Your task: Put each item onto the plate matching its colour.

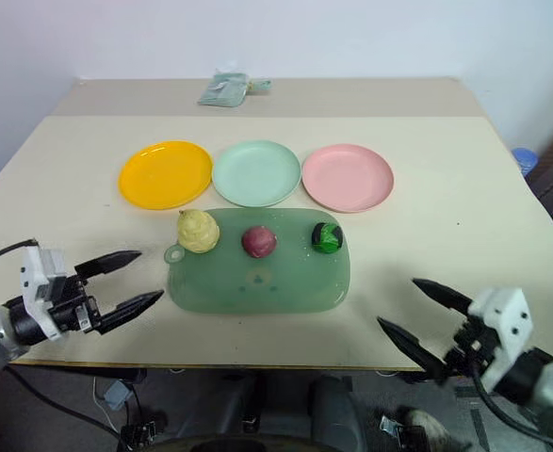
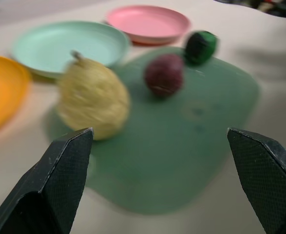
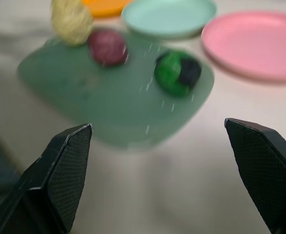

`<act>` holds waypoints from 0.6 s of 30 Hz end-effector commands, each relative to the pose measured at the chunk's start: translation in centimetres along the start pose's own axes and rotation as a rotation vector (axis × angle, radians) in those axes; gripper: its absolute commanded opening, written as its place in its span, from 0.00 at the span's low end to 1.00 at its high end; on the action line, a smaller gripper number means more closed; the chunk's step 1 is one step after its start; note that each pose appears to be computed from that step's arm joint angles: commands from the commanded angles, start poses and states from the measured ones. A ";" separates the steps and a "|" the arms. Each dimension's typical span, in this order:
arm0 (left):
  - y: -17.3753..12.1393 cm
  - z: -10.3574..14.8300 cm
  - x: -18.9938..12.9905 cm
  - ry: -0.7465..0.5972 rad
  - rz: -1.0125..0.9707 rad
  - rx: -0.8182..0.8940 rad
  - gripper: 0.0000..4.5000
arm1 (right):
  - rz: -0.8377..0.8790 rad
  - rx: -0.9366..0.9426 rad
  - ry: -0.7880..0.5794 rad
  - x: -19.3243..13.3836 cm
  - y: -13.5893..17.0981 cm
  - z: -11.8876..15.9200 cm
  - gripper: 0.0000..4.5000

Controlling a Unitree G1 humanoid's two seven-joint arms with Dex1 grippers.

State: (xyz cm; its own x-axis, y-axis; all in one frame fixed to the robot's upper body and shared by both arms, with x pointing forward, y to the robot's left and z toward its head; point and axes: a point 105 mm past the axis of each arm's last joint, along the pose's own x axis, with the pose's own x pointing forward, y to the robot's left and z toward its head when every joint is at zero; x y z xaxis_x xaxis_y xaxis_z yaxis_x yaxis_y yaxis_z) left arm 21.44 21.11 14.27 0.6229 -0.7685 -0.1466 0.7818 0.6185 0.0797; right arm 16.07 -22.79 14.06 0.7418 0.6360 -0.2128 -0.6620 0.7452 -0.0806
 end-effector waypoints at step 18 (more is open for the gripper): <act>0.7 2.5 1.6 -0.073 0.157 0.021 1.00 | 0.123 -0.094 -0.133 0.6 0.9 0.9 0.99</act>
State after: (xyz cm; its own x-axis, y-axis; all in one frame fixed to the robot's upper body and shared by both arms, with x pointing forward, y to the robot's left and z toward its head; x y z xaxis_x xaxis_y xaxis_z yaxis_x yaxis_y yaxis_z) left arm 23.00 20.11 15.37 0.7224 -0.6855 -0.0907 0.6915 0.7165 0.0917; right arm 16.06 -22.11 14.19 0.6789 0.7254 -0.1138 -0.7341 0.6683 -0.1203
